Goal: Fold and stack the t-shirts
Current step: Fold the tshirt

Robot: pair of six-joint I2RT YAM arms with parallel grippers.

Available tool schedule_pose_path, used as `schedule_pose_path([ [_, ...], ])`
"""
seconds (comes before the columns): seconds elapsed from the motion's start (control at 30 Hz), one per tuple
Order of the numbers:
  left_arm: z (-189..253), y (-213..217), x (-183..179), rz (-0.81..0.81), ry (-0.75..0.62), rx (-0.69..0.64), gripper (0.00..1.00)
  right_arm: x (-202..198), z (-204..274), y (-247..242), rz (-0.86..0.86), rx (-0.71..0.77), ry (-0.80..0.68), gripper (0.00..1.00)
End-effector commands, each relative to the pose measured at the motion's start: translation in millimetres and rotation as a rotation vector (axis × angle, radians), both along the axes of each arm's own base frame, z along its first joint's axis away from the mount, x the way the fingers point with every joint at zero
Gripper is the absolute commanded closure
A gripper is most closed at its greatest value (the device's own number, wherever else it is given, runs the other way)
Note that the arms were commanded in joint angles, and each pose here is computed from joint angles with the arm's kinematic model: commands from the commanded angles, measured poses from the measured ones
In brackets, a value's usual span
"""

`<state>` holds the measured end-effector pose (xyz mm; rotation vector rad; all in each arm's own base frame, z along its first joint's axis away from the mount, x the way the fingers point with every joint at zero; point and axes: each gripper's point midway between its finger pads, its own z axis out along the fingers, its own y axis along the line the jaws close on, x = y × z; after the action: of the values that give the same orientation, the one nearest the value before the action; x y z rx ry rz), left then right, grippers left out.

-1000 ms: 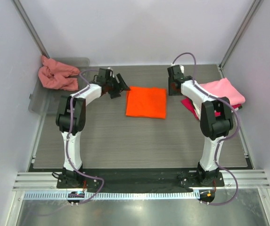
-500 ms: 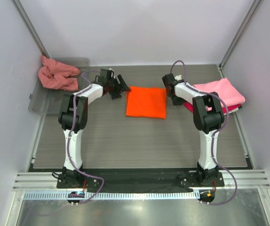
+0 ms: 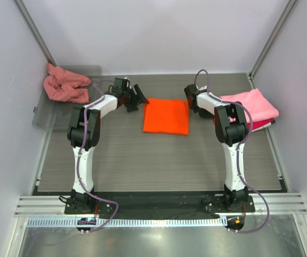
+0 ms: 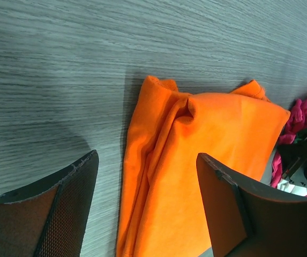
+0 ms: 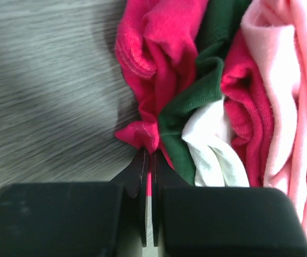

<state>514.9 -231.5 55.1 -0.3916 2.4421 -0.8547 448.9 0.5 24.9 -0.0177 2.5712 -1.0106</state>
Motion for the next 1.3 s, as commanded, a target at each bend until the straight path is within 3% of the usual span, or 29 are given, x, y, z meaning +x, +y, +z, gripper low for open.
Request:
schedule_pose_path([
  [0.0,20,-2,7,-0.021,-0.053,-0.005,0.25,7,-8,16,-0.006,0.125,-0.012,0.99],
  [0.2,18,1,6,-0.021,-0.049,-0.003,0.27,34,12,81,0.085,0.379,-0.096,0.99],
  [0.4,16,2,5,-0.025,-0.042,-0.007,0.27,79,29,124,0.152,0.488,-0.166,0.98],
  [0.47,13,2,5,-0.022,-0.042,-0.003,0.26,96,32,123,0.136,0.465,-0.194,0.84],
  [0.5,11,3,5,-0.021,-0.041,0.000,0.26,99,34,125,0.132,0.468,-0.205,0.59],
  [0.6,7,3,5,-0.024,-0.038,0.002,0.25,103,55,127,0.121,0.494,-0.259,0.39],
  [0.67,6,2,7,-0.025,-0.039,0.000,0.25,107,86,131,0.135,0.539,-0.352,0.38],
  [0.83,4,0,9,-0.023,-0.035,-0.003,0.24,95,101,131,0.099,0.670,-0.405,0.34],
  [1.0,-2,0,3,-0.024,-0.027,0.020,0.23,89,110,147,0.149,0.893,-0.430,0.33],
  [1.1,-5,-2,1,-0.028,-0.019,0.022,0.30,89,104,151,0.162,0.965,-0.421,0.33],
  [1.13,-7,-5,0,-0.033,-0.015,0.021,0.40,85,102,163,0.193,1.035,-0.388,0.32],
  [1.27,-15,-10,-1,-0.032,0.003,0.017,0.55,79,93,174,0.229,1.135,-0.371,0.32],
])
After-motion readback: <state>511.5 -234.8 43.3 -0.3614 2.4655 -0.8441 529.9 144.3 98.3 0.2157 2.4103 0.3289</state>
